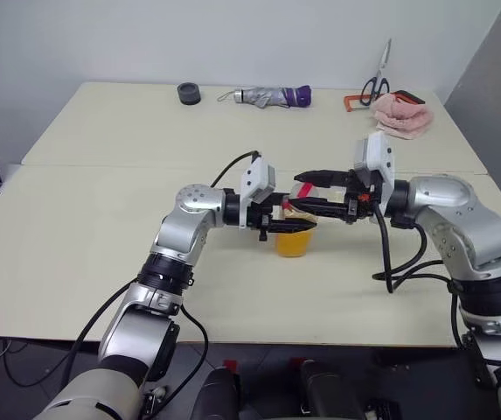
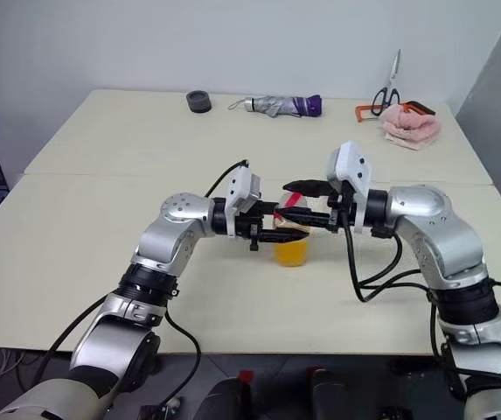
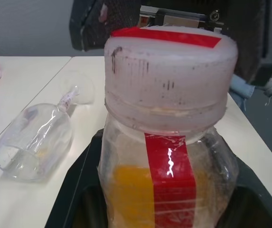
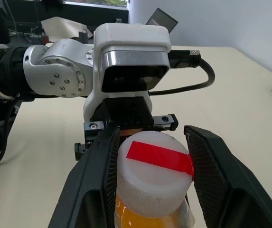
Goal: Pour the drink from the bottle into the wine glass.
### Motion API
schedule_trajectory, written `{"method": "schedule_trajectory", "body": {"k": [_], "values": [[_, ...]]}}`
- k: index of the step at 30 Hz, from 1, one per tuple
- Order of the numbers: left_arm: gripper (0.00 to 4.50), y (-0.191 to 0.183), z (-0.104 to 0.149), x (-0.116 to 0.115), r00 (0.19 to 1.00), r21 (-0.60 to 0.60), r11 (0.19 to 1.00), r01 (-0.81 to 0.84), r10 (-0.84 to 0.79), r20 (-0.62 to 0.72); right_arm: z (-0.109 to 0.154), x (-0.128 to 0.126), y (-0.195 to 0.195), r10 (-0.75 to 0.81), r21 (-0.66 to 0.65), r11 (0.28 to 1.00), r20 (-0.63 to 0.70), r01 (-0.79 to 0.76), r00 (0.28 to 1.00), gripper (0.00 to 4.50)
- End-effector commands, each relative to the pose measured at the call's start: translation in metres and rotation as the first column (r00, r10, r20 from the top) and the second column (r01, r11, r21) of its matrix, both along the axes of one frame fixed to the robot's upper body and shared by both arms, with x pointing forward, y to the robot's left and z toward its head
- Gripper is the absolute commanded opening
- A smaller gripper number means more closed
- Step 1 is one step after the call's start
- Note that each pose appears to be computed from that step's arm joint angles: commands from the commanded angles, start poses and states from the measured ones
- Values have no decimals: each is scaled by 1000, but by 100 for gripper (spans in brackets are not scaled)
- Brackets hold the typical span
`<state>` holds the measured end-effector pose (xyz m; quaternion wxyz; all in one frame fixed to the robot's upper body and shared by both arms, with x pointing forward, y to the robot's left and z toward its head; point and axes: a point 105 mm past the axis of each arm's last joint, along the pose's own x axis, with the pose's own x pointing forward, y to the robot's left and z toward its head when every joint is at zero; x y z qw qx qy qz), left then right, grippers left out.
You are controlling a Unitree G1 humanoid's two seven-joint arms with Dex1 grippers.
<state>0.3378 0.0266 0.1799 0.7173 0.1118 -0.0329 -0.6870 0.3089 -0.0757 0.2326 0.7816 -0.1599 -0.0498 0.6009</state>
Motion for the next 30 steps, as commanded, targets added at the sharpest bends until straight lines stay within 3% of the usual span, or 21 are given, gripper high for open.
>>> {"method": "schedule_trajectory", "body": {"k": [1, 7, 14, 21, 30], "values": [[193, 3, 35, 0, 996, -88, 996, -3, 11, 87, -6, -9, -1, 14, -13, 1000, -15, -14, 1000, 182], [192, 4, 33, 2, 996, -87, 996, -14, 22, 84, 14, -17, -7, -102, 114, 989, 34, 98, 994, 385], [192, 4, 31, 3, 996, -83, 996, -18, 25, 85, 18, -39, -3, -225, 155, 965, 83, 210, 971, 389], [192, 3, 29, 4, 996, -68, 998, 0, 6, 85, 14, -28, 9, -361, 180, 926, 156, 333, 919, 389], [192, 6, 25, 3, 997, -48, 998, 27, -23, 80, 16, -16, 4, -426, 230, 893, 151, 387, 892, 389]]}}
